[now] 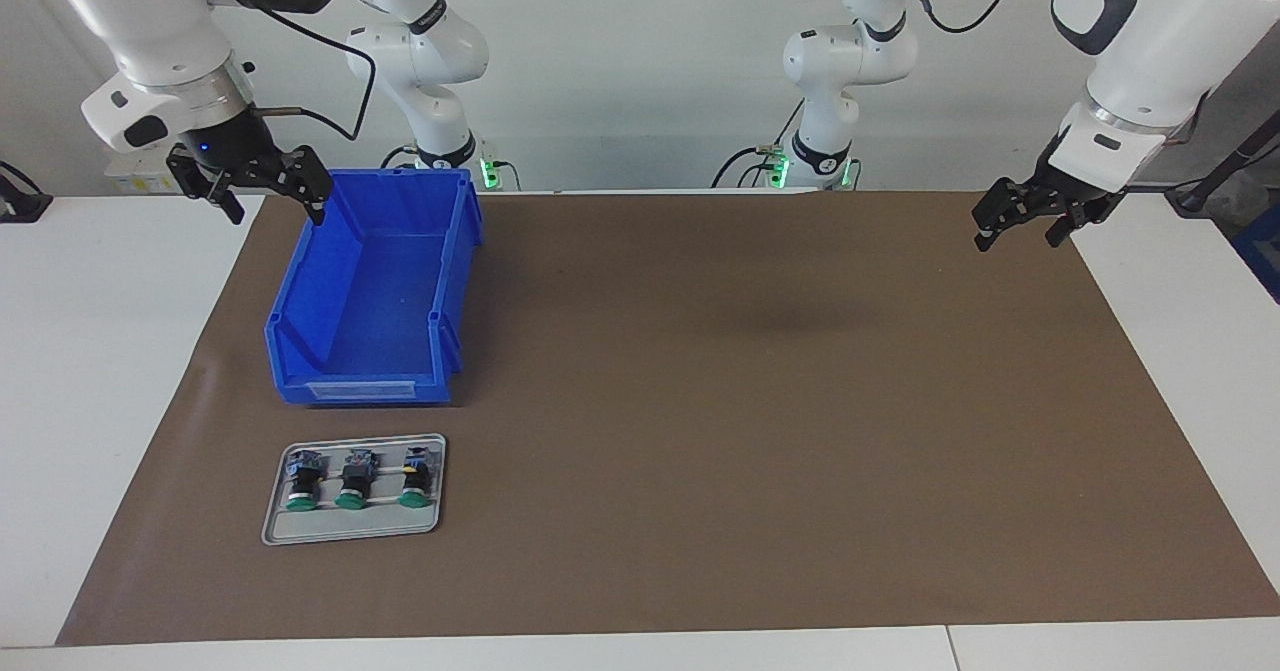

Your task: Place and press button with both arms

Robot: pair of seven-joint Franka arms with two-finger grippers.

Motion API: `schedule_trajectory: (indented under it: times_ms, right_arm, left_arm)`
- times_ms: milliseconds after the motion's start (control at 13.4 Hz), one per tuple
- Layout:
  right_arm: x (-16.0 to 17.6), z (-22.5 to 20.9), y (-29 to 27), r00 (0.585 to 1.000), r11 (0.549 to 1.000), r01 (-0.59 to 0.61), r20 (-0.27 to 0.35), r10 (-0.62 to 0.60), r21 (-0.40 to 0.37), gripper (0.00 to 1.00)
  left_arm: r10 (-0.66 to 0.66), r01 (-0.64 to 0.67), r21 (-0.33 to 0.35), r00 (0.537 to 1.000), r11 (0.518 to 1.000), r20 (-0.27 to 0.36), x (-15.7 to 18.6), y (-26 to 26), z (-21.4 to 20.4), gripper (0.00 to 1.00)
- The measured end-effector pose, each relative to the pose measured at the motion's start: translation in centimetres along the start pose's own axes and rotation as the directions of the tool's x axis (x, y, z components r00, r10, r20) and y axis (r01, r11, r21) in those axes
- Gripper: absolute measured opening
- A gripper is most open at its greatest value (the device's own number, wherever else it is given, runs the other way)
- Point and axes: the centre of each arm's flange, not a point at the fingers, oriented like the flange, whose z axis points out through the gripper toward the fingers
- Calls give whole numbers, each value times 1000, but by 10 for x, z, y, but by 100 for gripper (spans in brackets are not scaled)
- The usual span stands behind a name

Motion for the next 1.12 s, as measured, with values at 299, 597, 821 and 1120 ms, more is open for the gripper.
schedule_trajectory:
  times_ms: [299, 597, 821, 1120]
  right_arm:
    - [0, 0, 0, 1000, 1000, 0, 0, 0, 0, 100]
    - [0, 0, 0, 1000, 1000, 0, 0, 0, 0, 100]
    - [0, 0, 0, 1000, 1000, 0, 0, 0, 0, 100]
    - [6, 1, -1, 999, 1000, 0, -44, 0, 13, 100]
  left_arm:
    - [0, 0, 0, 1000, 1000, 0, 0, 0, 0, 100]
    - [0, 0, 0, 1000, 1000, 0, 0, 0, 0, 100]
    - [0, 0, 0, 1000, 1000, 0, 0, 0, 0, 100]
    - [0, 0, 0, 1000, 1000, 0, 0, 0, 0, 100]
